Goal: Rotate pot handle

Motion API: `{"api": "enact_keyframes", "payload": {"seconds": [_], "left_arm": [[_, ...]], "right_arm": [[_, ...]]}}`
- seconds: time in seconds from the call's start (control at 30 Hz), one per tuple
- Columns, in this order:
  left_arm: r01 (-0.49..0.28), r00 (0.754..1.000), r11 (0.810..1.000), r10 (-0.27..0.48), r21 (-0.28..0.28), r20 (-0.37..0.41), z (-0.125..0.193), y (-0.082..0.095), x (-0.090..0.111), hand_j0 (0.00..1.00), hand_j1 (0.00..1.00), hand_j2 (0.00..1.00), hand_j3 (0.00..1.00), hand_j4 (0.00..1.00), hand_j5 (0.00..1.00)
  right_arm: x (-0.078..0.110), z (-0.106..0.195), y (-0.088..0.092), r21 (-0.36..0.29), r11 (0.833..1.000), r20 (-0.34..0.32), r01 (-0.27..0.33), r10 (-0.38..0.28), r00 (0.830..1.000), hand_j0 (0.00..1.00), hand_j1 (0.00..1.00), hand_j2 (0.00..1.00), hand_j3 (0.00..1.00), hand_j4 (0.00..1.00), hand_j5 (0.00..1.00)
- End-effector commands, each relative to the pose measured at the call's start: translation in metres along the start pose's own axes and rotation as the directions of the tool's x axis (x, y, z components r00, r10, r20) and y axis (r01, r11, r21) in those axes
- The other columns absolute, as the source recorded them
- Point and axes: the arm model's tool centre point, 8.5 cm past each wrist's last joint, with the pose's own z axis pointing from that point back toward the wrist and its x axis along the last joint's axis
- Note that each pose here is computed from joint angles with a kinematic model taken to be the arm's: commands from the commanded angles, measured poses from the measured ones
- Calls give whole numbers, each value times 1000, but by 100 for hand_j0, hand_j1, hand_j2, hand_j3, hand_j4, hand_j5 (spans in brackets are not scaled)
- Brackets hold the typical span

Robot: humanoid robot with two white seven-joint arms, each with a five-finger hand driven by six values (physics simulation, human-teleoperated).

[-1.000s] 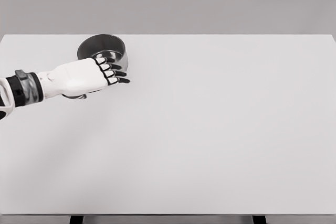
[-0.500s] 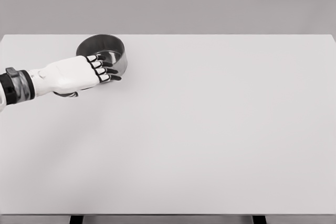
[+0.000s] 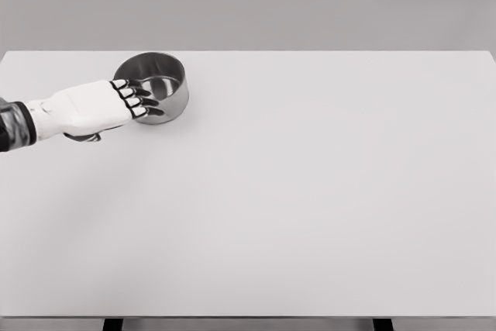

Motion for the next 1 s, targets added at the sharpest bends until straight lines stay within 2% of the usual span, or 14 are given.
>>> {"api": "enact_keyframes", "payload": {"seconds": [0.0,0.23,0.37,0.43,0.53,0.63,0.67,0.73,0.77,0.8,0.9,0.97], "left_arm": [[-6,1000,1000,6,2,-11,3,0,-4,100,100,100,100,100,100],[-15,999,1000,15,-8,-43,11,-3,-14,100,100,100,100,100,100],[-14,999,1000,14,7,-30,10,1,-10,100,100,100,100,100,100],[-42,999,997,41,58,19,10,10,-1,100,100,100,100,100,100],[-29,999,997,26,77,39,11,16,8,100,100,100,100,100,100],[-69,994,989,57,133,92,15,28,14,100,100,100,100,100,100],[-110,988,979,89,169,129,22,35,15,100,100,100,100,100,100],[-212,962,946,157,246,225,27,49,21,100,100,100,100,100,100],[-265,944,923,189,279,271,31,56,21,100,100,100,100,100,100],[-345,911,885,237,312,336,38,63,21,100,100,100,100,100,100],[-451,856,831,300,326,420,42,65,24,100,100,100,100,100,100],[-576,771,762,386,297,507,43,53,33,100,100,100,100,100,100]], "right_arm": [[0,0,0,0,1000,0,0,0,1000,100,100,100,100,100,100],[0,0,0,0,1000,0,0,0,1000,100,100,100,100,100,100],[0,0,0,0,1000,0,0,0,1000,100,100,100,100,100,100],[0,0,0,0,1000,0,0,0,1000,100,100,100,100,100,100],[0,0,0,0,1000,0,0,0,1000,100,100,100,100,100,100],[0,0,0,0,1000,0,0,0,1000,100,100,100,100,100,100],[0,0,0,0,1000,0,0,0,1000,100,100,100,100,100,100],[0,0,0,0,1000,0,0,0,1000,100,100,100,100,100,100],[0,0,0,0,1000,0,0,0,1000,100,100,100,100,100,100],[0,0,0,0,1000,0,0,0,1000,100,100,100,100,100,100],[0,0,0,0,1000,0,0,0,1000,100,100,100,100,100,100],[-1,0,0,1,1000,-2,0,0,1000,100,100,100,100,100,100]]}}
